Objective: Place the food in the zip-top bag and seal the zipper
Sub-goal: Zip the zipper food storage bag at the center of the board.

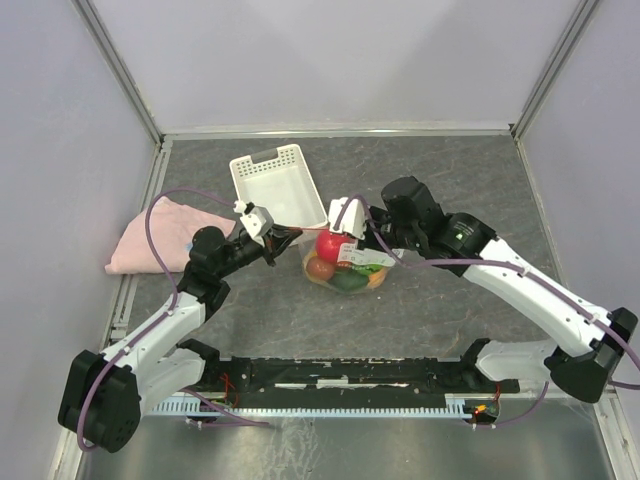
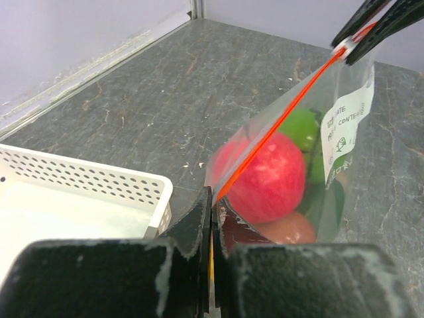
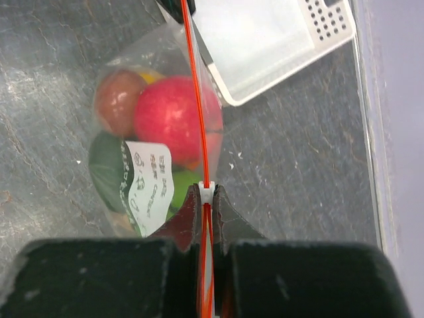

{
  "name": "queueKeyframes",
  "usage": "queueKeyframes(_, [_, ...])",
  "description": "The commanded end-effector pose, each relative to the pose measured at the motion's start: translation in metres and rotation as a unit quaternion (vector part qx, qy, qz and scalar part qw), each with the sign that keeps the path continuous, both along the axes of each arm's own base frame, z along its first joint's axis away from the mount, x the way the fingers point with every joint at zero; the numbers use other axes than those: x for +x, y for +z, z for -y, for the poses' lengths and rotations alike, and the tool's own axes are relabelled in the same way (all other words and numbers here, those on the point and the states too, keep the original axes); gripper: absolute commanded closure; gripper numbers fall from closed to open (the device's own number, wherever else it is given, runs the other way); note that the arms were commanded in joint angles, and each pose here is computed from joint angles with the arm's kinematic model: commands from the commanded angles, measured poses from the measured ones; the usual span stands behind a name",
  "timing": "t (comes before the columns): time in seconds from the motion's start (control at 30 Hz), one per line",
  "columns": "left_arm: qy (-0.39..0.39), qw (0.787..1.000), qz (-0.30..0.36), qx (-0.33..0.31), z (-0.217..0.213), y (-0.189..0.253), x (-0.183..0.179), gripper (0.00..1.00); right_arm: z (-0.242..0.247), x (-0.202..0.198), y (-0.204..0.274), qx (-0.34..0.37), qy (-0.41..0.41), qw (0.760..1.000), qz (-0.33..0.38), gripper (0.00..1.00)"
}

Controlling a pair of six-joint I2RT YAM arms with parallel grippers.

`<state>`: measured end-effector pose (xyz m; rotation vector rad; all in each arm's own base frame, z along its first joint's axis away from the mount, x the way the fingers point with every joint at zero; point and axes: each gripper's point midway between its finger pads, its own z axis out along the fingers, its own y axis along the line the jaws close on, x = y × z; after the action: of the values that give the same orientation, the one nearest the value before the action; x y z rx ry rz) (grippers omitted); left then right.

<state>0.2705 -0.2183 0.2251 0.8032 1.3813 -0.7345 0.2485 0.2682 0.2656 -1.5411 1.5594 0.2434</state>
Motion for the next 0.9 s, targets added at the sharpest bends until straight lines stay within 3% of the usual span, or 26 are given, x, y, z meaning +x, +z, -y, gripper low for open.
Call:
queueKeyframes(0.0, [0.042, 0.999, 0.006, -0.011, -0.009, 0.008, 0.012, 0.97, 0.035, 0.0, 0.02, 0.02, -0.085, 0.996, 0.017, 0.98])
queueKeyframes(0.43, [0.061, 0.998, -0.014, -0.024, -0.013, 0.01, 0.016, 0.97, 0.093, -0.012, 0.013, 0.028, -0.214, 0.976, 0.016, 0.98])
queueKeyframes(0.87, [0.101, 0.994, -0.045, -0.027, -0.022, -0.003, 0.022, 0.97, 0.145, -0.008, 0.016, 0.063, -0.354, 0.931, 0.06, 0.98])
